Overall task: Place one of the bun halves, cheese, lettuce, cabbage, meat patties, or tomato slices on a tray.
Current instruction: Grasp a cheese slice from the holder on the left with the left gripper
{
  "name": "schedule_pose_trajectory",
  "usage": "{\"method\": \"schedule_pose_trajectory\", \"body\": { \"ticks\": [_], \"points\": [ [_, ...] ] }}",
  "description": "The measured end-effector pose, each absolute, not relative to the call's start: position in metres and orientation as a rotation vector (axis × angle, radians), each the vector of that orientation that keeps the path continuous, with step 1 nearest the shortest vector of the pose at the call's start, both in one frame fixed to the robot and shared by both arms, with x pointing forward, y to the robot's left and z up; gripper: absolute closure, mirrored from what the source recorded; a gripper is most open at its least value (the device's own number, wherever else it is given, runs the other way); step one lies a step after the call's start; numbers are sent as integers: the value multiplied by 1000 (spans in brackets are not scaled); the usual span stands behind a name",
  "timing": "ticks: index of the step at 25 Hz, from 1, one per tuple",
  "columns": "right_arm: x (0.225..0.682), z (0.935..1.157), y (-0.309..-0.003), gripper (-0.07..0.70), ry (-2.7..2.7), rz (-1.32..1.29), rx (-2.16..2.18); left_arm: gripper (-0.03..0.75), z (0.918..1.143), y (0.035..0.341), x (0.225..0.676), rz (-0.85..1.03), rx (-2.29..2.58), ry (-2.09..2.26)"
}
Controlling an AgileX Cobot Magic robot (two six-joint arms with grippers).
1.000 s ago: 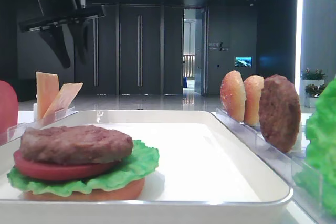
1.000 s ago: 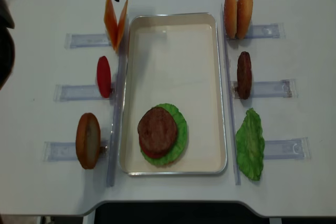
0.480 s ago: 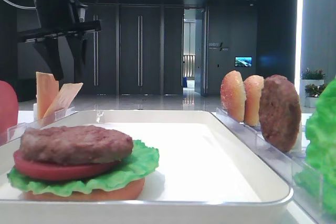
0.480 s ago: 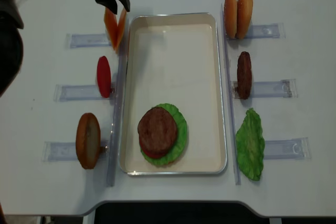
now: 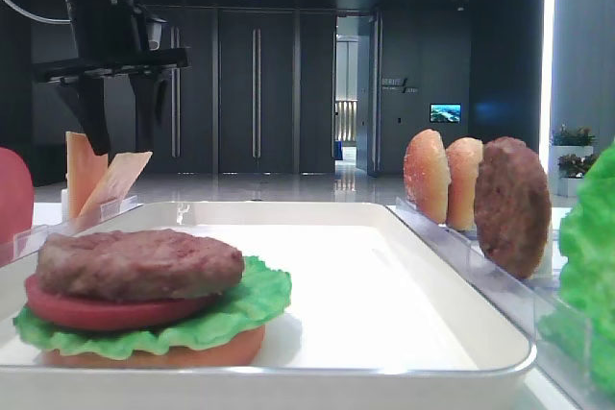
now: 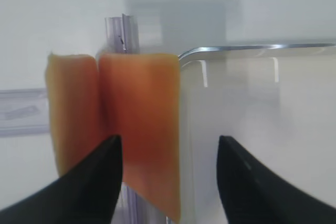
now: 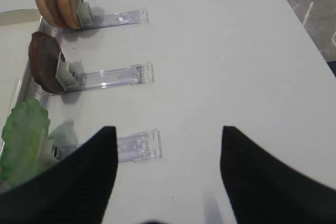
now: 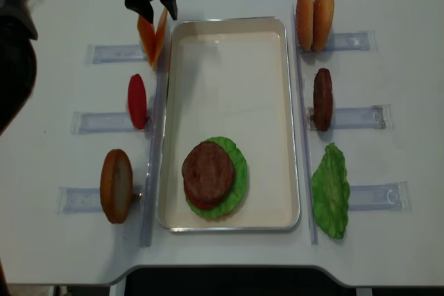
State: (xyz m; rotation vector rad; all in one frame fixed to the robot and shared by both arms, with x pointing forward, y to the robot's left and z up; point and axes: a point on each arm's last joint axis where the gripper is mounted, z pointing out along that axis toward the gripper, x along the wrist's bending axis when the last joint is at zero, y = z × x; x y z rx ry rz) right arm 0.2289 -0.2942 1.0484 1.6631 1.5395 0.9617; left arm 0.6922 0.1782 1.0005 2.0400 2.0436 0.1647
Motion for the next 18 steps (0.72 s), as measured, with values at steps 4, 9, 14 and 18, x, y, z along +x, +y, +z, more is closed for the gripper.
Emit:
{"method": "schedule_pose_trajectory", "body": {
  "ticks": [4,9,14,18],
  "points": [
    [229,1048,-294,218,1539,962,1663,276,996,175,695,187,2091,2068],
    [229,1048,-294,218,1539,962,1663,273,997,166,703,223,2110,2047],
    [229,1048,-294,218,1539,962,1663,272,992,163,706,233,2125,2044],
    [229,1048,-294,218,1539,962,1663,272,985,162,707,231,2142,2050]
  ]
}}
